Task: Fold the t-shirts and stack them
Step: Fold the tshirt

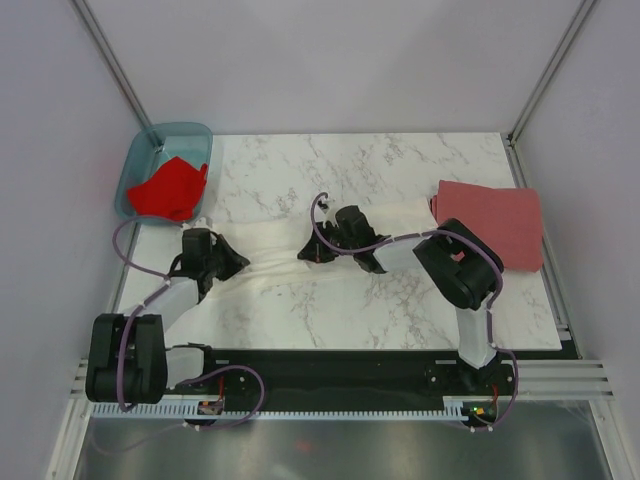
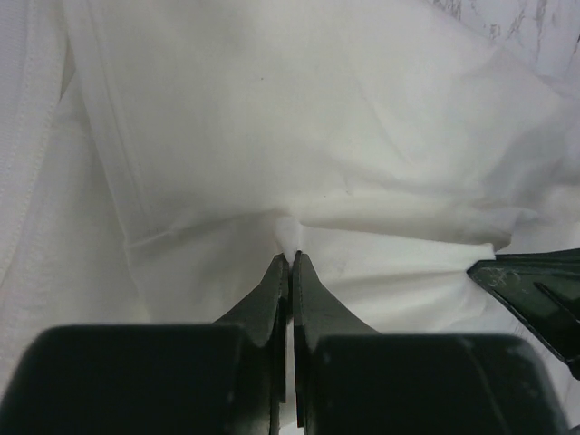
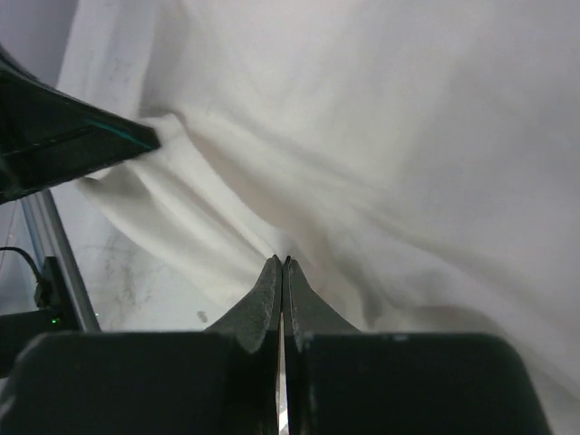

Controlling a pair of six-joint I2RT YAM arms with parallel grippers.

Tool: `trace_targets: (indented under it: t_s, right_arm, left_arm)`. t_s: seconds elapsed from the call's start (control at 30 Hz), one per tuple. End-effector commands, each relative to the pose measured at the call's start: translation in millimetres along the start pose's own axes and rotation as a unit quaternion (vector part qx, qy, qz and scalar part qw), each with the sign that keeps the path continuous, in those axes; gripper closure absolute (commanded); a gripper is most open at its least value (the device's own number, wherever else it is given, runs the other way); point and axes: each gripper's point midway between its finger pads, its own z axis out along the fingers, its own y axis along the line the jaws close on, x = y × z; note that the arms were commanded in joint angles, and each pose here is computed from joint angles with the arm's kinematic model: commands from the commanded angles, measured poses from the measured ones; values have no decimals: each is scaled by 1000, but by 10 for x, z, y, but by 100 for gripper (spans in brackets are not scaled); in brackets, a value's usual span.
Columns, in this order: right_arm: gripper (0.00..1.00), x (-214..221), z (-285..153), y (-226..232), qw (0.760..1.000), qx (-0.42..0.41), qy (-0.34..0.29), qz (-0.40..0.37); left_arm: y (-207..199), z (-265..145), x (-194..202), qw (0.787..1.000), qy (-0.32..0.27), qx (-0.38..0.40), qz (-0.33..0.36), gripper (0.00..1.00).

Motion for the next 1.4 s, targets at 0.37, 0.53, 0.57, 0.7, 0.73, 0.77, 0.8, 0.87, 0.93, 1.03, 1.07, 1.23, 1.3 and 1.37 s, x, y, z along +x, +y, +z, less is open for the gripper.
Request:
trace_targets:
  t_s: [0.37, 0.53, 0.57, 0.7, 0.73, 0.77, 0.8, 0.87, 0.93, 1.03, 1.07, 1.23, 1.3, 1.37]
  right_arm:
    - [41, -67, -51, -166, 999, 45, -7, 15]
    - [31, -171, -193, -46, 998, 58, -14, -15]
    - [31, -191, -219, -25, 998, 58, -16, -23]
    - [50, -233, -270, 137, 999, 41, -15, -31]
    - [55, -178, -262, 222, 999, 25, -3, -31]
    - [60, -152, -250, 254, 999, 21, 2, -33]
    - [63, -142, -216, 287, 999, 17, 7, -36]
    - [69, -42, -157, 369, 999, -4, 27, -28]
    - [78, 51, -49, 327, 999, -13, 42, -7]
    - [87, 184, 57, 287, 998, -27, 62, 20]
    - [89, 206, 77, 264, 997, -26, 65, 26]
    - [98, 284, 148, -190, 994, 8, 70, 84]
    - [100, 376, 151, -353, 990, 20, 76, 119]
    - [100, 378, 138, -427, 989, 28, 75, 125]
  left_arm:
    - [-128, -149, -290, 999, -49, 6, 21, 35]
    - [-248, -282, -399, 996, -76, 27, 33, 34]
    - [-270, -303, -402, 996, -79, 31, 37, 34]
    - [-364, -405, -304, 995, -71, 54, 37, 38]
    - [-398, -424, -255, 995, -66, 62, 37, 39]
    - [-432, -441, -231, 995, -64, 68, 30, 40]
    - [-454, -451, -191, 995, -59, 73, 28, 41]
    - [-492, -421, -82, 996, -36, 77, 20, 43]
    - [-466, -337, 55, 997, -2, 74, 8, 49]
    - [-356, -188, 239, 997, 37, 59, -16, 53]
    - [-302, -148, 305, 997, 50, 49, -23, 54]
    - [49, 79, 341, 995, 66, -27, -67, 54]
    - [171, 89, 355, 992, 70, -61, -81, 53]
    - [196, 47, 311, 992, 57, -73, -85, 53]
